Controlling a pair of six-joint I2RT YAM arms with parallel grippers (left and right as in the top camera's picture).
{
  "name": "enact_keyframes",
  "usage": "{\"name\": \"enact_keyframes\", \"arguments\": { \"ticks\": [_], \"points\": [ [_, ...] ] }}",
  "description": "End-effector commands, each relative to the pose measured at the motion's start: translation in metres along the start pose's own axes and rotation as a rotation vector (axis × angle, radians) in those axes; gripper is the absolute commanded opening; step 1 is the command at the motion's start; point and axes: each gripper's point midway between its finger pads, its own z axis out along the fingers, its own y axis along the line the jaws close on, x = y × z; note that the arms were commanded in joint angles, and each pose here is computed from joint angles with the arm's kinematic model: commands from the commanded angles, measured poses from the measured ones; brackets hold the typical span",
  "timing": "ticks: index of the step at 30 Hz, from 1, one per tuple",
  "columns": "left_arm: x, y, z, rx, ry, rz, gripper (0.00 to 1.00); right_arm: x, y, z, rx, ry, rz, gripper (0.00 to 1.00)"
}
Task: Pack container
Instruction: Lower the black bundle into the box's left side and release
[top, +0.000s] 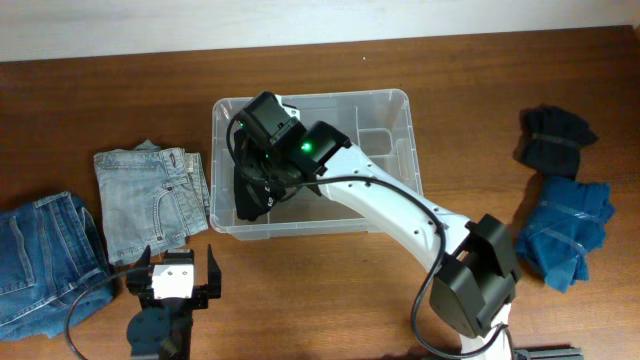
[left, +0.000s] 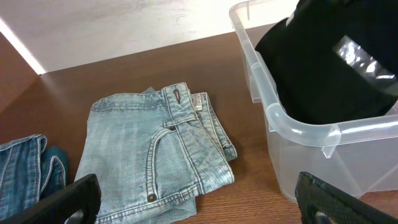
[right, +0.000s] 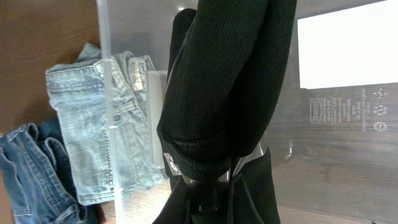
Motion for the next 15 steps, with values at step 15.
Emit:
{"name": "enact_keyframes", "arguments": {
  "ticks": [15],
  "points": [
    [0.0006, -0.0008, 0.0004, 0.005, -0.003, 0.015, 0.99, 0.009, 0.004, 0.0202, -0.01, 0.037, 0.001, 0.04]
  ]
}}
